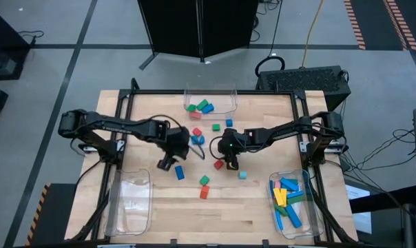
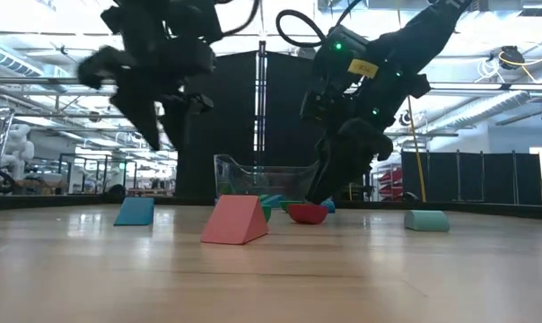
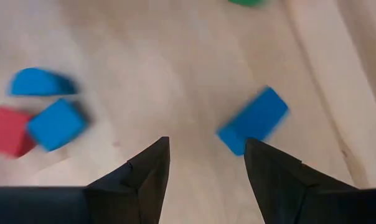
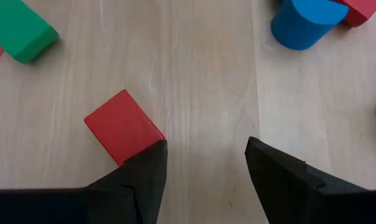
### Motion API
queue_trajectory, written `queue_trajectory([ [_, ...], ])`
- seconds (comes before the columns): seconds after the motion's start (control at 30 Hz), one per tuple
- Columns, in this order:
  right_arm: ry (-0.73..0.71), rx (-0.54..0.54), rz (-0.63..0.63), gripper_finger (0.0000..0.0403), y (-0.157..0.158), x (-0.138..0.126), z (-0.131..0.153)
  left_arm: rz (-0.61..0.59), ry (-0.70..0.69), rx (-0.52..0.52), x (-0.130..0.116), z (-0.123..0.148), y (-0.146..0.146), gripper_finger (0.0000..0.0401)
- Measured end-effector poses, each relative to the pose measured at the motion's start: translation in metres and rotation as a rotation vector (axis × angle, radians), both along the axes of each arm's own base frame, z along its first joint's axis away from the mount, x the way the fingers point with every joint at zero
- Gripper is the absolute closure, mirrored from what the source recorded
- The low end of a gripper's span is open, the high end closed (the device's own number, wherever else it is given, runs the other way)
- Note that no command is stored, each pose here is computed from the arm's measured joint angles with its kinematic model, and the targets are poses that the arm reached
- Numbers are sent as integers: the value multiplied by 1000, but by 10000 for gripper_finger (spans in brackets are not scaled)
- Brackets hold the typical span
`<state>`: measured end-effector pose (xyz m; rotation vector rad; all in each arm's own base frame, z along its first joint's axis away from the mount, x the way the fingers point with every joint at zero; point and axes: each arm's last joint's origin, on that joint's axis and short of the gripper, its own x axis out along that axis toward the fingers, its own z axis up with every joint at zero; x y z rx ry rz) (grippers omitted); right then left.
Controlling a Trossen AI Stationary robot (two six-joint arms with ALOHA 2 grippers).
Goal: Sort blocks by size
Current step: Put the dark blue triangle block into the top transparent bin
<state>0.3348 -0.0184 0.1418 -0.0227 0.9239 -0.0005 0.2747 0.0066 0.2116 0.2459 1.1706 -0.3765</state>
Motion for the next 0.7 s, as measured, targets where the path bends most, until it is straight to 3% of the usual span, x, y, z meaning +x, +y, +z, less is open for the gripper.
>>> queue_trajectory([
  [0.27, 0, -1, 4, 193, 0, 0, 0, -236, 17, 46, 1, -8, -26, 196],
  [0.7, 1, -2, 8, 193, 0, 0, 0, -308, 155, 114, 17, -54, -35, 196],
])
